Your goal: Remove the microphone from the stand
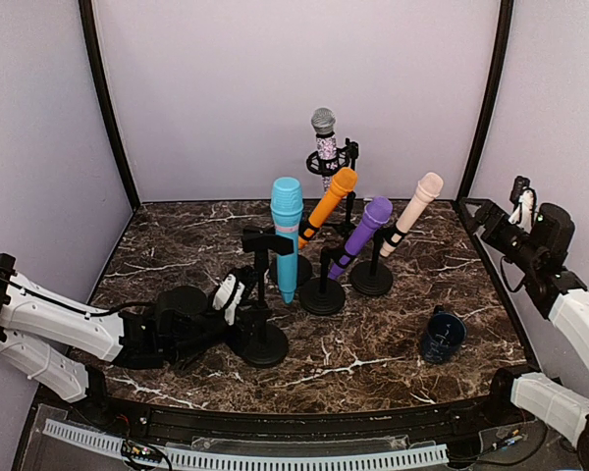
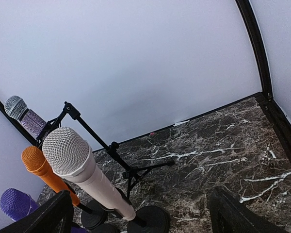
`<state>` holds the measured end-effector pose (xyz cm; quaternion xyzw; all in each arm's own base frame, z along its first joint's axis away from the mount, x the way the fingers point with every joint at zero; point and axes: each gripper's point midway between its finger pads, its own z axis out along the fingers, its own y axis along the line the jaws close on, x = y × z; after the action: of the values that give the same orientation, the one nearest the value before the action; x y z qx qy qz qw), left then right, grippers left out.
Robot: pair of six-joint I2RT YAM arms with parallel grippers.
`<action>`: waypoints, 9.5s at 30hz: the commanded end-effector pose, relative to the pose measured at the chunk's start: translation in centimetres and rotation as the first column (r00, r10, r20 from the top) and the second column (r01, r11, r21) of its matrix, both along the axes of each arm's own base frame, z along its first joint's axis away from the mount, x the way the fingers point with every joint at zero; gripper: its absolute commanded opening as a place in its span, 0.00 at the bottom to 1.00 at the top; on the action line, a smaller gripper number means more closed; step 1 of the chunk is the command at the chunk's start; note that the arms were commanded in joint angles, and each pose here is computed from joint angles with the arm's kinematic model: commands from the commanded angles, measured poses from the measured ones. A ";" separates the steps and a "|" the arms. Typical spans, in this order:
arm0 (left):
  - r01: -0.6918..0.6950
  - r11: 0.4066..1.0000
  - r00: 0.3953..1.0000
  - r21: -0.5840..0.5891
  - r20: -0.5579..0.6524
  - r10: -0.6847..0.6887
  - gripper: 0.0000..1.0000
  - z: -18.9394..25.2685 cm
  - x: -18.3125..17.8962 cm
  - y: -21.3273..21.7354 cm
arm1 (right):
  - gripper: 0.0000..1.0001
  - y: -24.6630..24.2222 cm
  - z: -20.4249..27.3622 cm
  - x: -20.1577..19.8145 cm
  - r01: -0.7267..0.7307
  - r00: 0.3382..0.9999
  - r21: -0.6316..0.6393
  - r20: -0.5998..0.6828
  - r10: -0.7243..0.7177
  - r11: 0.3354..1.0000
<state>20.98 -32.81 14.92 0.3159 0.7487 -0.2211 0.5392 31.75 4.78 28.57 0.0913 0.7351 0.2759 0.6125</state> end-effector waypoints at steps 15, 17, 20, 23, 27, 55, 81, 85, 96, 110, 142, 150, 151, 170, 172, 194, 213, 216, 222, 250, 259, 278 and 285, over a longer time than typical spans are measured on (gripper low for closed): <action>0.030 0.993 0.996 -0.114 -0.081 -0.039 0.14 0.4 -1.5 -1.9 | 0.99 1.8 2.2 0.2 -0.058 0.997 -0.006 0.055 0.058 0.998; 0.028 0.993 0.995 -0.114 -0.089 -0.039 0.24 0.3 -1.6 -1.8 | 0.99 1.9 2.2 0.2 -0.062 0.997 -0.007 0.055 0.062 0.998; 0.018 0.992 0.995 -0.121 -0.093 -0.030 0.39 0.4 -1.6 -1.5 | 0.99 2.1 2.6 0.2 -0.069 0.996 -0.011 0.060 0.069 0.998; -0.004 0.992 0.995 -0.123 -0.095 -0.008 0.57 0.7 -1.4 -1.0 | 0.99 2.3 3.3 0.2 -0.073 0.995 -0.022 0.069 0.075 0.997; -0.027 0.994 0.996 -0.110 -0.083 0.018 0.68 1.0 -1.2 -0.4 | 0.99 2.3 4.9 0.3 -0.073 0.993 -0.058 0.085 0.077 0.996; -0.120 0.977 0.982 -0.179 -0.164 0.090 0.91 6.2 2.4 10.0 | 0.99 15.6 14.8 0.2 -0.455 0.859 -0.254 0.128 0.496 0.853; -0.262 0.930 0.950 -0.257 -0.239 0.202 0.88 20.4 5.4 10.5 | 0.99 32.1 14.1 -10.6 -0.805 0.455 -0.327 0.195 0.869 0.495; -0.147 0.950 0.960 -0.275 -0.270 0.070 0.86 20.5 4.8 7.9 | 0.99 34.4 14.3 -12.4 -0.829 0.400 -0.330 0.215 0.891 0.452; -0.034 0.949 0.970 -0.313 -0.239 -0.044 0.85 21.4 3.5 6.2 | 0.99 38.0 14.5 -15.7 -0.868 0.308 -0.330 0.229 0.923 0.372; 0.150 0.963 0.959 -0.225 -0.202 -0.197 0.85 21.1 0.8 2.9 | 0.87 40.8 12.8 -15.9 -0.845 0.347 -0.379 0.148 0.926 0.377; -0.019 0.994 0.979 -0.111 -0.202 -0.004 0.85 17.5 1.6 4.7 | 0.35 41.0 11.4 -15.6 -0.819 0.385 -0.410 0.127 0.914 0.402; -0.021 0.997 0.972 -0.073 -0.233 0.003 0.86 15.6 1.5 4.8 | 0.36 41.1 11.2 -15.6 -0.820 0.381 -0.413 0.126 0.916 0.397; -0.020 0.997 0.972 -0.070 -0.235 0.003 0.86 15.4 1.4 4.8 | 0.36 41.1 11.1 -15.6 -0.820 0.380 -0.413 0.125 0.916 0.397; 0.052 0.998 0.933 0.026 -0.357 -0.039 0.86 8.5 -0.4 4.8 | 0.36 41.7 7.4 -15.7 -0.836 0.366 -0.421 0.051 0.929 0.352; 0.061 0.997 0.929 0.037 -0.367 -0.044 0.86 7.9 -0.5 4.8 | 0.36 41.8 7.0 -15.8 -0.839 0.361 -0.422 0.042 0.932 0.344; 0.086 0.989 0.887 0.123 -0.461 -0.020 0.86 1.8 -1.7 5.5 | 0.38 41.9 1.7 -15.5 -0.845 0.377 -0.410 -0.002 0.926 0.344; 0.067 0.985 0.889 0.156 -0.458 0.012 0.86 0.6 -1.7 6.4 | 0.36 40.9 6.7 -16.1 -0.840 0.387 -0.348 0.152 0.910 0.415; 0.061 0.985 0.894 0.160 -0.448 0.018 0.86 0.8 -1.5 6.5 | 0.36 40.7 7.1 -16.2 -0.840 0.381 -0.351 0.164 0.910 0.415; 0.013 0.995 0.934 0.096 -0.356 0.023 0.89 4.9 -0.5 6.6 | 0.36 41.0 5.7 -16.3 -0.847 0.369 -0.358 0.138 0.919 0.394; 0.597 0.794 0.770 0.120 0.192 -0.608 0.99 12.4 -5.1 4.3 | 0.36 41.3 5.2 -18.6 -0.880 0.234 -0.386 0.149 0.961 0.275; 0.634 0.762 0.746 0.131 0.156 -0.648 0.99 10.5 -4.4 3.2 | 0.36 41.5 5.4 -19.1 -0.889 0.200 -0.386 0.154 0.968 0.245; 0.700 0.708 0.707 0.093 0.050 -0.705 0.72 8.3 -4.7 2.4 | 0.37 42.1 4.6 -19.2 -0.900 0.181 -0.378 0.129 0.975 0.217; 0.692 0.715 0.715 0.102 0.041 -0.698 0.57 7.9 -4.7 2.6 | 0.37 42.2 4.5 -19.1 -0.900 0.182 -0.379 0.127 0.975 0.218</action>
<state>16.52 -30.52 22.77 0.5989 0.5666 -0.3651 0.4324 13.11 46.44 30.46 -0.4985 0.5748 0.5011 0.4123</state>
